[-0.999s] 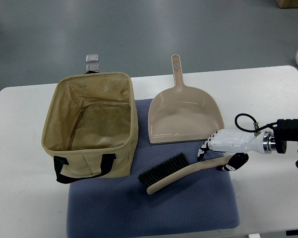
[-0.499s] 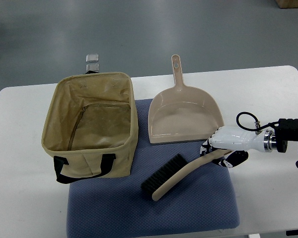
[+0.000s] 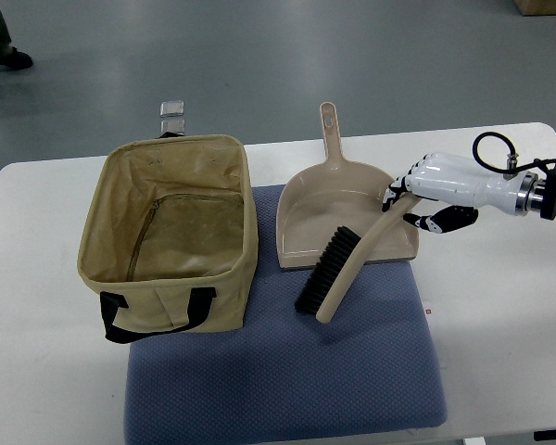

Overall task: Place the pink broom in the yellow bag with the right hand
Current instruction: 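Lift the brush with the right hand up over the dustpan, then lower the brush bristles-first into the tan bag and release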

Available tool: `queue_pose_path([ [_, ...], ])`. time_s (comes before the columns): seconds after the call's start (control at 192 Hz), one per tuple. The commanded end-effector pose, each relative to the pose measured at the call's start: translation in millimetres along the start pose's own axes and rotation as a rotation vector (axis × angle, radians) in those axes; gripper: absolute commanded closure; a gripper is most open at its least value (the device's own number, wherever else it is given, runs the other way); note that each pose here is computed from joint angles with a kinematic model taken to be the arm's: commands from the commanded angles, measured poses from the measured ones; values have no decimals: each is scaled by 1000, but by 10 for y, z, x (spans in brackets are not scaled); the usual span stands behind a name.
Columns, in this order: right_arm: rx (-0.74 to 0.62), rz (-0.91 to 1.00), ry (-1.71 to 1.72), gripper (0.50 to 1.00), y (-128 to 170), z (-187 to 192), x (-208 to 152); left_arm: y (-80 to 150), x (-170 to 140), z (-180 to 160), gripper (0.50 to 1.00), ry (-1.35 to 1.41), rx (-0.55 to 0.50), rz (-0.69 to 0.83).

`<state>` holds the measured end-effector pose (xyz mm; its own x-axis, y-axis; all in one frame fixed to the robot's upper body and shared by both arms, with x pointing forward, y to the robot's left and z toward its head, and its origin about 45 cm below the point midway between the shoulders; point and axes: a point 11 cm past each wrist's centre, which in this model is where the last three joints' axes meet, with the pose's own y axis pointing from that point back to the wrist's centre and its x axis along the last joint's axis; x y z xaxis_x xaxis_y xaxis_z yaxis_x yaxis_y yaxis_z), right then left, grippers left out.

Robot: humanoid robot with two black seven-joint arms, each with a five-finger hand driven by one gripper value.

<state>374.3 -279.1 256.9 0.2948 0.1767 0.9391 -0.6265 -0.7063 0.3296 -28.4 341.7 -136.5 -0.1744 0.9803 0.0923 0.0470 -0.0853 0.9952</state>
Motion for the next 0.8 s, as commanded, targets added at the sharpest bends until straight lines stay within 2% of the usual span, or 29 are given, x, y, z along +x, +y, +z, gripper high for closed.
queue_pose_path([
  [0.0,-15,61,17,1000,9,69,336,0,0,0,500,0,0,0],
  [0.307,-37,209,89,1000,0,143,1353,0,0,0,500,0,0,0],
  [0.484,-52,239,137,1000,-13,153,1800,0,0,0,500,0,0,0],
  [0.645,0,267,179,1000,-295,-57,2102,0,0,0,500,0,0,0],
  [0.796,88,271,195,1000,-663,-381,2165,0,0,0,500,0,0,0],
])
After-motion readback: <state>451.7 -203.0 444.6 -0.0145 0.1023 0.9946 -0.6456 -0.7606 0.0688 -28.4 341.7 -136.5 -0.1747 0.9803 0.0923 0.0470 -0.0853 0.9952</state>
